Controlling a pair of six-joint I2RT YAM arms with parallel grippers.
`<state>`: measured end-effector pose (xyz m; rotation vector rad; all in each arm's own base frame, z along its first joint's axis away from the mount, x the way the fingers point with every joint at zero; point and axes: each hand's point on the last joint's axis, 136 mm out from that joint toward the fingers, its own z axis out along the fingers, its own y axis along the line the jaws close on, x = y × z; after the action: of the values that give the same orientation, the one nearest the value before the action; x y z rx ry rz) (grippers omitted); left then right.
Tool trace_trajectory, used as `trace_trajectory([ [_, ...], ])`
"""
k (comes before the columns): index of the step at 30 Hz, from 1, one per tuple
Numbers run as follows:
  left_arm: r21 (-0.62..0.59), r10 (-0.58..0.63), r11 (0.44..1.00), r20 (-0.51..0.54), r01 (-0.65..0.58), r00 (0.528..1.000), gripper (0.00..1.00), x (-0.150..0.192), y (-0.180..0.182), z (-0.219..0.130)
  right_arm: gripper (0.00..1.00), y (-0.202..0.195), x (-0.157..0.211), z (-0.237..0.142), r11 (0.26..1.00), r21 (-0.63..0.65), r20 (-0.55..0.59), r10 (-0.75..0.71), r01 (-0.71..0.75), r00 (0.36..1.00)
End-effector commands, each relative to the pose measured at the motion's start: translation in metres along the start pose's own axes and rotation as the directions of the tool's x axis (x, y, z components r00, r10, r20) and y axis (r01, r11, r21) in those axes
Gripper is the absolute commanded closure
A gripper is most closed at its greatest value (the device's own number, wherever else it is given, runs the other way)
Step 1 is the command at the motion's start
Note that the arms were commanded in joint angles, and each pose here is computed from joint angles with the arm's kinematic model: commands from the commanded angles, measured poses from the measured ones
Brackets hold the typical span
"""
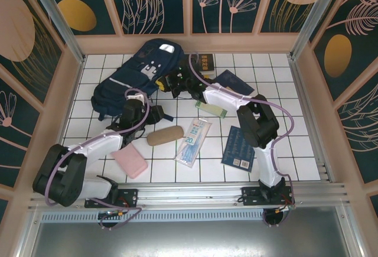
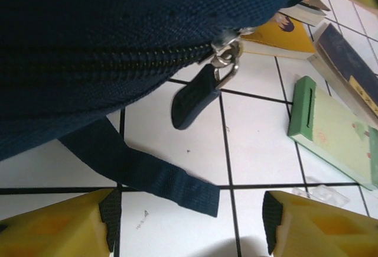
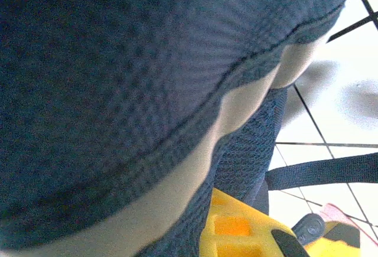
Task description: Pack the student bag
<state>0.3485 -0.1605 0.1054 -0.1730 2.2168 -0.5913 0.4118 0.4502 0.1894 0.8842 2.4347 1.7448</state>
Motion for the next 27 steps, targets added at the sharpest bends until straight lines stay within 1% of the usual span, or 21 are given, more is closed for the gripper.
trace_trajectory([
  [1,0.000,0.064,0.998,0.089,-0.065,0.994,0.34,-0.035,-0.012,0.006,1.00,0.043,0.028,-0.010,0.994,-0.104,-0.093,-0.049,0.039,0.994],
  [6,-0.026,0.111,0.994,0.113,-0.109,0.987,0.35,-0.054,-0.018,0.014,1.00,0.039,0.028,-0.012,0.994,-0.103,-0.098,-0.042,0.032,0.994],
  [7,-0.037,0.121,0.992,0.115,-0.117,0.986,0.36,-0.056,-0.018,0.015,1.00,0.037,0.027,-0.012,0.994,-0.102,-0.099,-0.040,0.030,0.994],
  [9,-0.044,0.135,0.990,0.120,-0.131,0.984,0.42,-0.060,-0.019,0.016,1.00,0.037,0.025,-0.013,0.994,-0.101,-0.096,-0.038,0.028,0.995],
  [15,-0.023,0.137,0.991,0.095,-0.135,0.986,0.72,-0.050,-0.018,0.018,1.00,0.039,0.020,-0.013,0.994,-0.107,-0.090,-0.034,0.024,0.995],
  [20,-0.004,0.167,0.986,0.089,-0.167,0.982,0.99,-0.044,-0.019,0.014,1.00,0.038,0.018,-0.011,0.994,-0.107,-0.093,-0.033,0.023,0.995],
  [27,-0.023,0.167,0.986,0.091,-0.166,0.982,1.00,-0.045,-0.016,-0.001,1.00,0.030,-0.003,-0.014,0.996,-0.077,-0.029,-0.053,0.051,0.998],
])
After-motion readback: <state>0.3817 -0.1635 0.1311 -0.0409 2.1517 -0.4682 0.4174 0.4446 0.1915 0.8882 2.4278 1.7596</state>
